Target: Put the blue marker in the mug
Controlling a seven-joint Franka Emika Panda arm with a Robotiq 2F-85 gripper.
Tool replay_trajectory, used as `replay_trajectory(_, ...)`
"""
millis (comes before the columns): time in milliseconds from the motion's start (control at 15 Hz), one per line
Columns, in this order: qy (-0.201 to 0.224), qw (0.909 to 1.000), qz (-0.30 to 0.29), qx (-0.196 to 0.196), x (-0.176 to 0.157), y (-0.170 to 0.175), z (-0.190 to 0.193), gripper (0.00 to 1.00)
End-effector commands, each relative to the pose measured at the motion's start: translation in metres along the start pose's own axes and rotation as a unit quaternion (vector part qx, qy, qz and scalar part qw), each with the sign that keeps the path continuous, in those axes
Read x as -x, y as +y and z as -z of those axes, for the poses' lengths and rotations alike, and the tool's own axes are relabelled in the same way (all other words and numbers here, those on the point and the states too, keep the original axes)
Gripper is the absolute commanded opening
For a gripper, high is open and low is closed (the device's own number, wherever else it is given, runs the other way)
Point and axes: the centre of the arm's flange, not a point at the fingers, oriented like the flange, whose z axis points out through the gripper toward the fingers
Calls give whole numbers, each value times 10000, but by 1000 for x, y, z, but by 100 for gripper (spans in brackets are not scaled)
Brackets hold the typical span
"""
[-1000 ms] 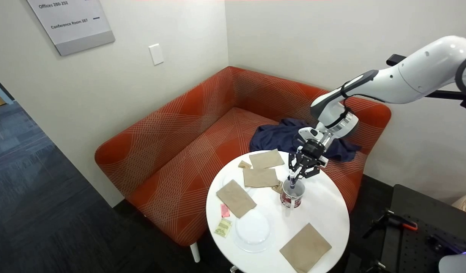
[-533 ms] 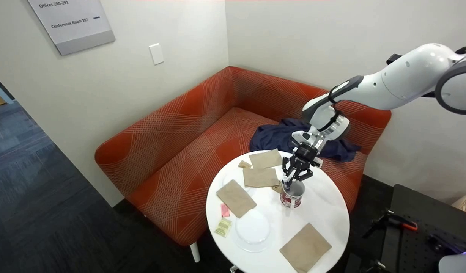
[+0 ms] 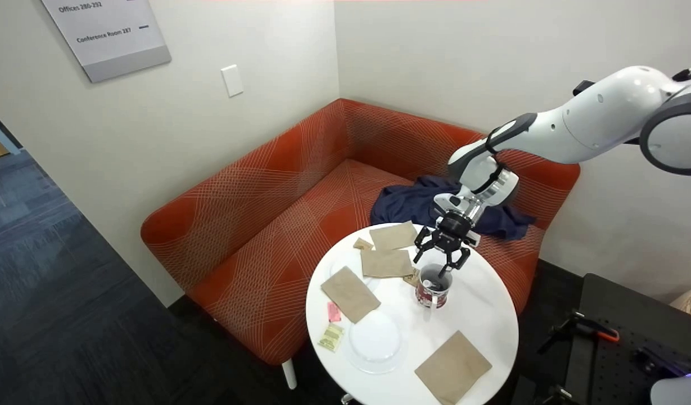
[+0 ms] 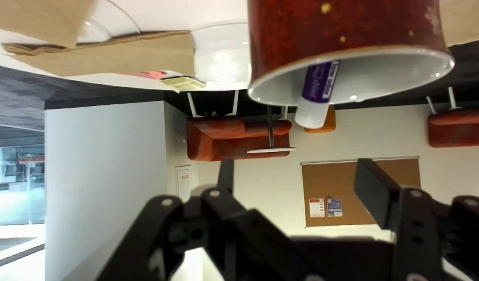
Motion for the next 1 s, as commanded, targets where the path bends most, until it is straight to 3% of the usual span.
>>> replay_trajectory(0, 16, 9999, 139, 26, -31, -6, 28, 100)
replay_trajectory(933, 458, 9934, 836, -644, -148, -46, 127, 100)
